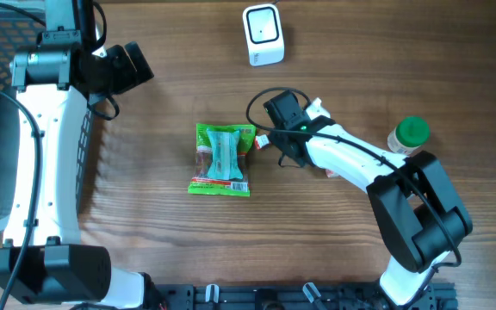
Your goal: Scan the item barcode
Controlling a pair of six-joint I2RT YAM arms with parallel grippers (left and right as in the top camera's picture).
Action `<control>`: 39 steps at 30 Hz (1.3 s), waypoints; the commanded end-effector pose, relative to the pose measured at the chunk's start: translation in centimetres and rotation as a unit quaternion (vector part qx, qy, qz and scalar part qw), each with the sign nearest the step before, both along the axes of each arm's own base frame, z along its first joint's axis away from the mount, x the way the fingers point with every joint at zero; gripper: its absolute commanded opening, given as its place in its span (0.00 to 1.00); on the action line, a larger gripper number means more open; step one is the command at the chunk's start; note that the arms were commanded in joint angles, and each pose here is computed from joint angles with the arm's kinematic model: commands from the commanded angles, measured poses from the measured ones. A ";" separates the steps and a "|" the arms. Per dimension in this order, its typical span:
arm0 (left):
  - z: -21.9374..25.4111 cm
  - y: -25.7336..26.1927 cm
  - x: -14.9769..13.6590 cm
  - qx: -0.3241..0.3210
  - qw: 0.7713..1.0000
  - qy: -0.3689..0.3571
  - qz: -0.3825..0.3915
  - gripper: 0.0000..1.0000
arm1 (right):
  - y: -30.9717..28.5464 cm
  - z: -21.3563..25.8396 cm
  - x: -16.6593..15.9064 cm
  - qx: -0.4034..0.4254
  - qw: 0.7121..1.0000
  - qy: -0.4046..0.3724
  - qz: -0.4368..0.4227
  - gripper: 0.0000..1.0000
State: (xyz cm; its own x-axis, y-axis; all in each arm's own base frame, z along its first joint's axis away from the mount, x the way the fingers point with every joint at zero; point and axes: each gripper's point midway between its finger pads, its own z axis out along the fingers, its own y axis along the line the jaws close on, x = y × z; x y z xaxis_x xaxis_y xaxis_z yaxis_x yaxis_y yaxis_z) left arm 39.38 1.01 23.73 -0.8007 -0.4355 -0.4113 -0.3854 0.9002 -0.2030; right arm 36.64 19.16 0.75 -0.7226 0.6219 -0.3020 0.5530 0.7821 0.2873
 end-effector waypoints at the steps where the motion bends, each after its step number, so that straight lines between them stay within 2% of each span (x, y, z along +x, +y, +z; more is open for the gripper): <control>1: -0.1 0.2 0.0 0.006 1.000 0.000 -0.004 1.00 | -0.5 0.4 2.1 -0.071 0.992 -0.052 0.090 0.04; 5: -0.1 0.2 0.0 0.006 1.000 0.000 -0.004 1.00 | 0.7 2.1 3.7 -0.049 0.988 -0.068 0.132 0.12; 11: -0.1 0.2 0.0 0.006 1.000 0.000 -0.004 1.00 | 4.0 6.7 4.3 0.085 0.976 -0.061 0.190 0.39; 14: -0.1 0.2 0.0 0.006 1.000 0.000 -0.004 1.00 | 5.1 7.2 3.2 0.132 0.974 -0.032 0.183 0.38; 17: -0.1 0.2 0.0 0.006 1.000 0.000 -0.004 1.00 | 4.4 5.6 1.0 0.161 0.983 0.042 0.078 0.34; 25: -0.1 0.2 0.0 0.006 1.000 0.000 -0.004 1.00 | 4.5 2.4 -2.4 0.137 0.985 0.081 -0.064 0.34; 30: -0.1 0.2 0.0 0.006 1.000 0.000 -0.004 1.00 | 4.6 2.0 -2.6 0.102 0.989 0.048 -0.097 0.34; 39: -0.1 0.2 0.0 0.006 1.000 0.000 -0.004 1.00 | 5.3 -0.7 -2.4 0.099 0.988 0.058 -0.106 0.34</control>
